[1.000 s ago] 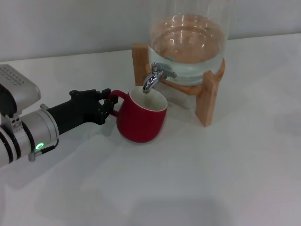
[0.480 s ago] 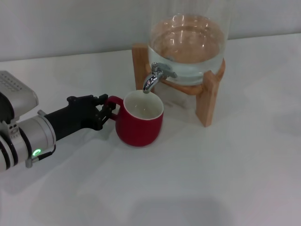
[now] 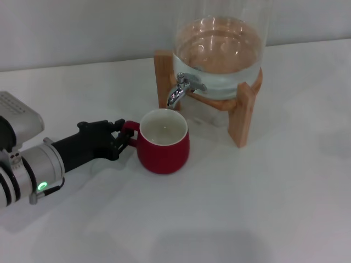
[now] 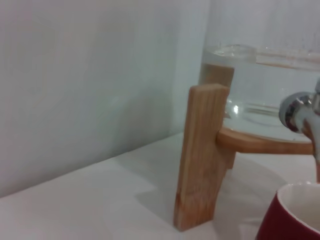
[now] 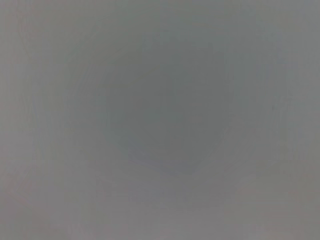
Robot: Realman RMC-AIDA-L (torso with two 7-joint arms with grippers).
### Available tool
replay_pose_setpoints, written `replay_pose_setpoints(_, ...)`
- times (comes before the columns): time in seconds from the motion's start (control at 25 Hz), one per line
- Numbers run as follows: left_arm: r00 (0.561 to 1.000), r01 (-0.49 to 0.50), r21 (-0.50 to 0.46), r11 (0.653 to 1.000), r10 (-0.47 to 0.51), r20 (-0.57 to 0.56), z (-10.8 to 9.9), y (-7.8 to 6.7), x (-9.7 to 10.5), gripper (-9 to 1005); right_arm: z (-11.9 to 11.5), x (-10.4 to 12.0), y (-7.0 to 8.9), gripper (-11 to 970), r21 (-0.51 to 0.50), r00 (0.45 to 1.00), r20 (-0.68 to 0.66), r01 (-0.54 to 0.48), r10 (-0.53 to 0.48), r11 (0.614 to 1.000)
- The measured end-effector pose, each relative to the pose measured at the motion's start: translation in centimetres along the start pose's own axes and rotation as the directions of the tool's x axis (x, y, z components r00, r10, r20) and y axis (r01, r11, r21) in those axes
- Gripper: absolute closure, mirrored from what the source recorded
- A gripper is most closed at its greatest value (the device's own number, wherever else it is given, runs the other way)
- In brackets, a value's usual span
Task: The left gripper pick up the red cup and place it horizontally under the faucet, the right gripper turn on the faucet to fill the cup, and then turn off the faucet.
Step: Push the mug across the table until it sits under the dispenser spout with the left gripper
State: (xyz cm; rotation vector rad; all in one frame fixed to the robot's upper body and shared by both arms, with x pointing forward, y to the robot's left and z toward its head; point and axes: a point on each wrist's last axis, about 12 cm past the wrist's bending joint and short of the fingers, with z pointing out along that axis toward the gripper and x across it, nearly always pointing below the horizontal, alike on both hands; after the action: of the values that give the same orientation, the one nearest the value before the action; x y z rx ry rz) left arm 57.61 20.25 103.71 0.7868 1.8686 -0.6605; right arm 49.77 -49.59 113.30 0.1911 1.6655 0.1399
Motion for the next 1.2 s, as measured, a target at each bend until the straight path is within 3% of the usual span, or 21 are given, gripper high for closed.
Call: replay_pose_setpoints(1.2, 0.998, 0.058, -0.021, 0.998, -0.059, -0.005, -1.3, -0.2, 1.2, 756, -0.5, 0.3, 0.0, 237, -0.013, 1.000, 0.002, -0.007, 0.007, 1.000)
